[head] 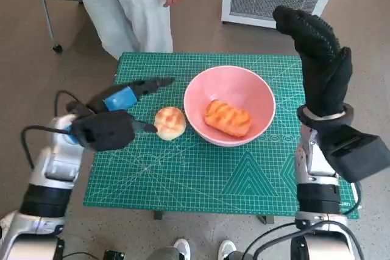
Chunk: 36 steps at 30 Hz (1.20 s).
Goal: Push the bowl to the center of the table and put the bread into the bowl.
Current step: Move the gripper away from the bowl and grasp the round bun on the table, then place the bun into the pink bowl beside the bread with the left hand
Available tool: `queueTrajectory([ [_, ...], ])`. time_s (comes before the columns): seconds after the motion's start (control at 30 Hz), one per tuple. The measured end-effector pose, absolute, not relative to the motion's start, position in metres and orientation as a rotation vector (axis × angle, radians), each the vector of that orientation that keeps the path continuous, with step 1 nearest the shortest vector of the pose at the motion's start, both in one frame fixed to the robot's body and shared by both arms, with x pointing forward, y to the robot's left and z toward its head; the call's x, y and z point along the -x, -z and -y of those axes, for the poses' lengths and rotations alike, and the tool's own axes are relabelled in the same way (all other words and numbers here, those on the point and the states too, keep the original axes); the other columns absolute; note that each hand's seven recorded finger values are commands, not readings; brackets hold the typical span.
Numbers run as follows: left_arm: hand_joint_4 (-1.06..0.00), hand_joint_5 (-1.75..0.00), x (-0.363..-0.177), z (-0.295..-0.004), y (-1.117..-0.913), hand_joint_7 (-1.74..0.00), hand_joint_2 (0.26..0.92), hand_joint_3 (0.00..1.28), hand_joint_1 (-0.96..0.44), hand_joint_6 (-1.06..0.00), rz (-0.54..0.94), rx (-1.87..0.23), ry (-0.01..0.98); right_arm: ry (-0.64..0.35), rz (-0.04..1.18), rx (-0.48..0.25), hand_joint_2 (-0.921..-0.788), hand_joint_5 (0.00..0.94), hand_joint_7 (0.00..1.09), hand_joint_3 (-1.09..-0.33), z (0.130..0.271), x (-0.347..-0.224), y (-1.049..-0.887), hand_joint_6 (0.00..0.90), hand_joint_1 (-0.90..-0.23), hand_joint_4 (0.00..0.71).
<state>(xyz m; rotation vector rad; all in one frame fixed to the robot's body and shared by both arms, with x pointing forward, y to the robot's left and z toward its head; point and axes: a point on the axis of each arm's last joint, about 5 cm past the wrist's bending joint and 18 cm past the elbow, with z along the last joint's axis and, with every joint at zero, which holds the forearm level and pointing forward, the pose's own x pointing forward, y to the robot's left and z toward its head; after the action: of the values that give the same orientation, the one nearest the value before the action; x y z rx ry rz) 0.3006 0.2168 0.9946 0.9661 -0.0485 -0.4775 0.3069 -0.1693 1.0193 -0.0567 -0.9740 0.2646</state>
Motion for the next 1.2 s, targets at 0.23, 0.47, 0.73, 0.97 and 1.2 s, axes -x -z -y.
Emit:
queueTrajectory([
  [0.23,-0.22,-0.01,-0.307,-0.210,-0.979,-0.09,0.793,0.00,-0.33,-0.29,-0.031,-0.979,0.495,-0.266,0.979,0.061,-0.921,0.004,0.61,-0.782,0.170,-0.306,-1.021,0.068,-0.753,0.291],
  [0.47,-0.26,-0.02,-0.313,-0.201,-0.969,-0.08,0.791,0.02,-0.31,-0.30,-0.141,-1.032,0.516,-0.268,0.988,0.064,-0.921,0.004,0.61,-0.781,0.170,-0.306,-1.024,0.068,-0.758,0.292],
  [0.73,-0.51,-0.09,-0.319,-0.194,-0.967,-0.18,0.809,0.01,-0.18,-0.50,-0.245,-1.106,0.526,-0.264,0.989,0.075,-0.921,0.004,0.62,-0.781,0.173,-0.305,-1.024,0.068,-0.759,0.292],
  [0.97,-0.74,-0.81,-0.319,-0.190,-0.958,-1.05,0.882,0.05,-0.03,-0.62,-0.164,-1.084,0.513,-0.263,0.992,0.077,-0.921,0.004,0.62,-0.781,0.174,-0.305,-1.025,0.068,-0.756,0.293],
  [1.2,-0.81,-1.04,-0.315,-0.190,-0.953,-1.06,0.867,0.07,0.00,-0.71,-0.049,-1.066,0.516,-0.263,0.991,0.077,-0.921,0.004,0.62,-0.780,0.174,-0.305,-1.025,0.069,-0.756,0.293],
])
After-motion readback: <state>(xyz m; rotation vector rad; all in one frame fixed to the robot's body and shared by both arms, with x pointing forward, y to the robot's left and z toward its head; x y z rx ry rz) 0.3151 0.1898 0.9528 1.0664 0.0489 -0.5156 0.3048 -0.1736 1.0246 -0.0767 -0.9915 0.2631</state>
